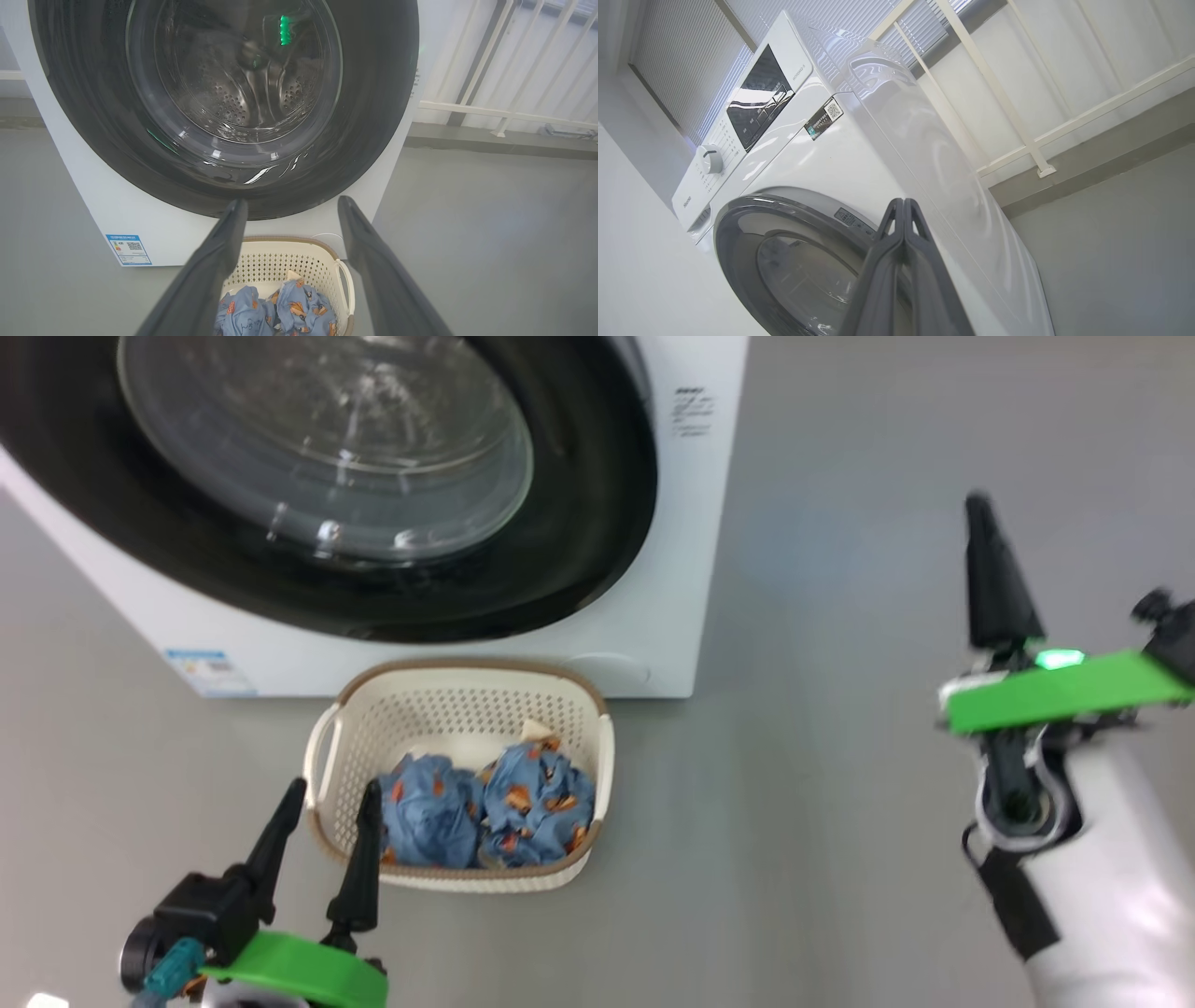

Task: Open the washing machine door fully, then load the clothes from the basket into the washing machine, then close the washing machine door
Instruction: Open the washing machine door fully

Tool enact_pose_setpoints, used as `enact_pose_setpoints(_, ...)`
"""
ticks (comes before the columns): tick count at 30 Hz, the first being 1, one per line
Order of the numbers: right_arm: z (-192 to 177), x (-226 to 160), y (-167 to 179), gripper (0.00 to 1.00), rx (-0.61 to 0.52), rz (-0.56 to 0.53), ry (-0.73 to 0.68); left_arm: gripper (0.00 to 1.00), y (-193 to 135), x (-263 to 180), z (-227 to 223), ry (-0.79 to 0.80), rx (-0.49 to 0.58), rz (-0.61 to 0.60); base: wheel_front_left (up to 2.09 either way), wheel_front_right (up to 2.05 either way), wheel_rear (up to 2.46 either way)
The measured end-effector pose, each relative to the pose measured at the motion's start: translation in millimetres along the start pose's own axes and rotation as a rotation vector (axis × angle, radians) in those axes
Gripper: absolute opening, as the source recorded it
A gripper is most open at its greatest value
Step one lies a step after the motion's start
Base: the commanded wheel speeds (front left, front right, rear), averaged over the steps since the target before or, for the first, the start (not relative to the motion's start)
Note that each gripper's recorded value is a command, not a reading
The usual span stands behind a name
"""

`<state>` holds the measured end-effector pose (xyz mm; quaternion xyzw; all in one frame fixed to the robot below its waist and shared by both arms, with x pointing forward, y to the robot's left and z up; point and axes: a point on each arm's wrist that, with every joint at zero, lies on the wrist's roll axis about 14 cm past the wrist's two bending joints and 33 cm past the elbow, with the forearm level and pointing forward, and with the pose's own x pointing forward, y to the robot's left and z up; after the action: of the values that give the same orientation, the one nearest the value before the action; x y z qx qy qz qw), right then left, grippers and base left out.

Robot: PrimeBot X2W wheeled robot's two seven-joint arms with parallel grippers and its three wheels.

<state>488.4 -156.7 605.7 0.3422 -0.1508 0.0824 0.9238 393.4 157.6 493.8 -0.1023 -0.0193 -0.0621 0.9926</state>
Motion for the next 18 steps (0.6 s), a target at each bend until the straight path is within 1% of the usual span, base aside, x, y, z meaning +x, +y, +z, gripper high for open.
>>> enact_pose_setpoints(1,0,6,2,0.00,0.010,0.017,0.003,1.00,1,1,0,-0.002,-0.004,0.004,0.00,0.00,0.00)
enact_pose_setpoints(2,0,13,4,0.00,0.047,0.025,-0.001,1.00,2,3,0,-0.003,-0.008,0.008,0.00,0.00,0.00)
enact_pose_setpoints(4,-4,26,10,0.00,0.154,0.036,0.001,1.00,4,5,0,-0.003,-0.012,0.015,0.00,0.00,0.00)
enact_pose_setpoints(5,-8,33,13,0.00,0.188,0.048,0.015,1.00,5,7,-1,-0.003,-0.015,0.018,0.00,0.00,0.00)
enact_pose_setpoints(7,-17,45,19,0.00,0.257,0.067,0.058,1.00,6,10,-1,-0.005,-0.021,0.024,0.00,0.00,0.00)
enact_pose_setpoints(9,-23,57,20,0.00,0.303,0.079,0.099,1.00,8,13,-2,-0.005,-0.029,0.032,0.00,0.00,0.00)
enact_pose_setpoints(10,-29,69,21,0.00,0.357,0.088,0.139,1.00,11,14,-3,-0.002,-0.035,0.042,0.00,0.00,0.00)
enact_pose_setpoints(11,-33,75,23,0.00,0.386,0.095,0.166,1.00,13,15,-4,0.001,-0.035,0.046,0.00,0.00,0.00)
enact_pose_setpoints(18,-77,101,40,0.00,0.486,0.171,0.405,1.00,23,24,-12,0.019,-0.045,0.072,0.00,0.00,0.00)
